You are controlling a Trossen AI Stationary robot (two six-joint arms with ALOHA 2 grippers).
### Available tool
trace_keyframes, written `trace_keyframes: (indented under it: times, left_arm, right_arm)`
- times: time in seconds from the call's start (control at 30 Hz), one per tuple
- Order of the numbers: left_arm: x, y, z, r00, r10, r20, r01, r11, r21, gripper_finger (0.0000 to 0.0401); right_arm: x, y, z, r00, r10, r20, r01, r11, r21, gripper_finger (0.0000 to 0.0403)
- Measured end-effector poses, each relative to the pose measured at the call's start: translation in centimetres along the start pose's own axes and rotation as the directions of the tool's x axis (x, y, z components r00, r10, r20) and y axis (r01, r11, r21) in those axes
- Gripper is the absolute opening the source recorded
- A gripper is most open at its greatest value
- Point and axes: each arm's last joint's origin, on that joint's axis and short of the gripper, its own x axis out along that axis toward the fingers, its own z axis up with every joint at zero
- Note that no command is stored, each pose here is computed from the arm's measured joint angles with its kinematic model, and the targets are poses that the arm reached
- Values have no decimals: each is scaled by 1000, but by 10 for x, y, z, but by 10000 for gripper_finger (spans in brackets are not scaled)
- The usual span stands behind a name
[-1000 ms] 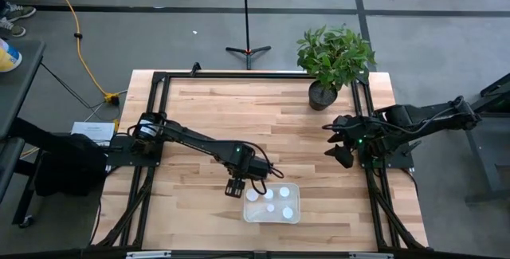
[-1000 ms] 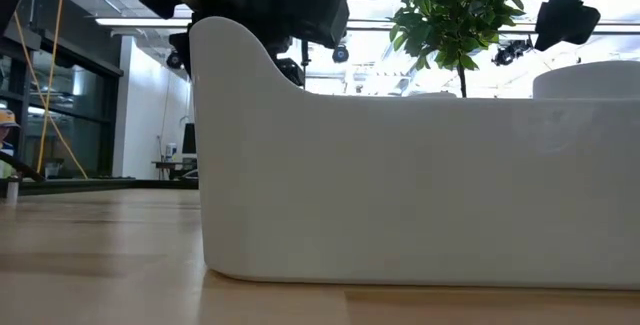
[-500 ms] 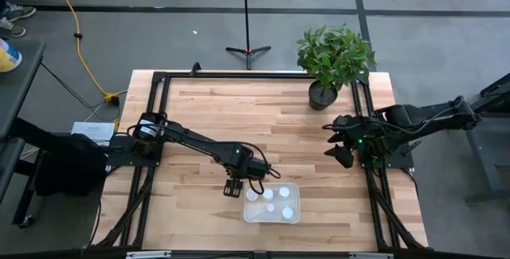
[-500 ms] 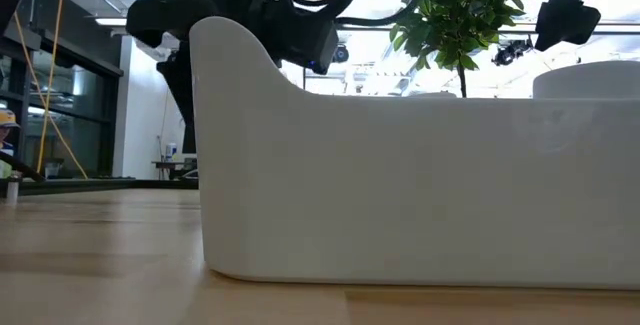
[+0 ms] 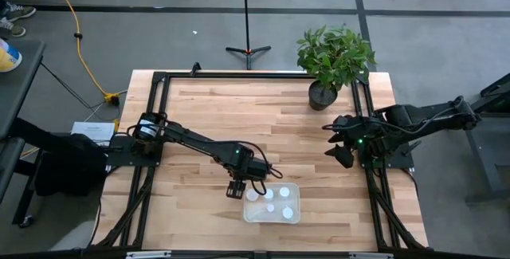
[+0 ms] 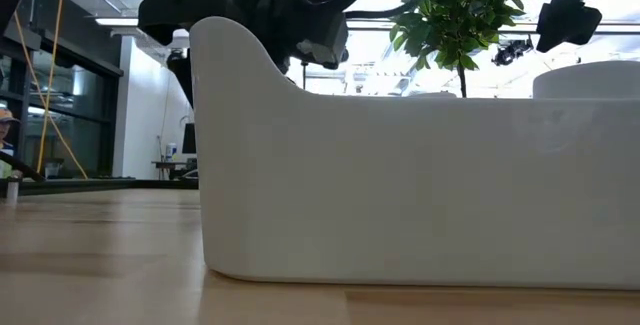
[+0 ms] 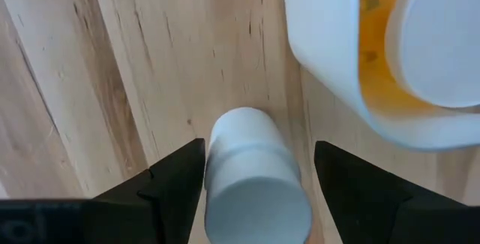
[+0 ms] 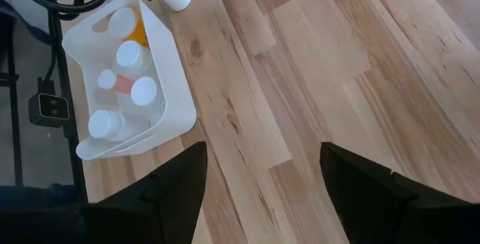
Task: Pick and place pill bottles into a basket
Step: Put the white pill bottle into the white bin
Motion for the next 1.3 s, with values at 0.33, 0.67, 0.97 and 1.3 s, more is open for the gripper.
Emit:
trace_keyframes:
  times: [0.33, 0.67, 0.97, 1.3]
  left_arm:
    - [0, 0, 0, 1000, 1, -2, -1, 1000, -18, 233]
    - [-4, 0, -4, 999, -2, -46, 1, 1000, -20, 180]
    - [-25, -1, -2, 998, 0, -70, 0, 1000, 6, 181]
    - [-63, -3, 9, 1000, -5, 5, 5, 1000, -4, 181]
  right_arm:
    - [0, -1, -1, 1000, -6, -8, 6, 1000, -1, 250]
    - [0, -1, -1, 1000, -6, -7, 6, 1000, -7, 250]
    - [0, -1, -1, 1000, -5, -7, 5, 1000, -7, 250]
    - [0, -1, -1, 1000, -5, -7, 5, 1000, -7, 250]
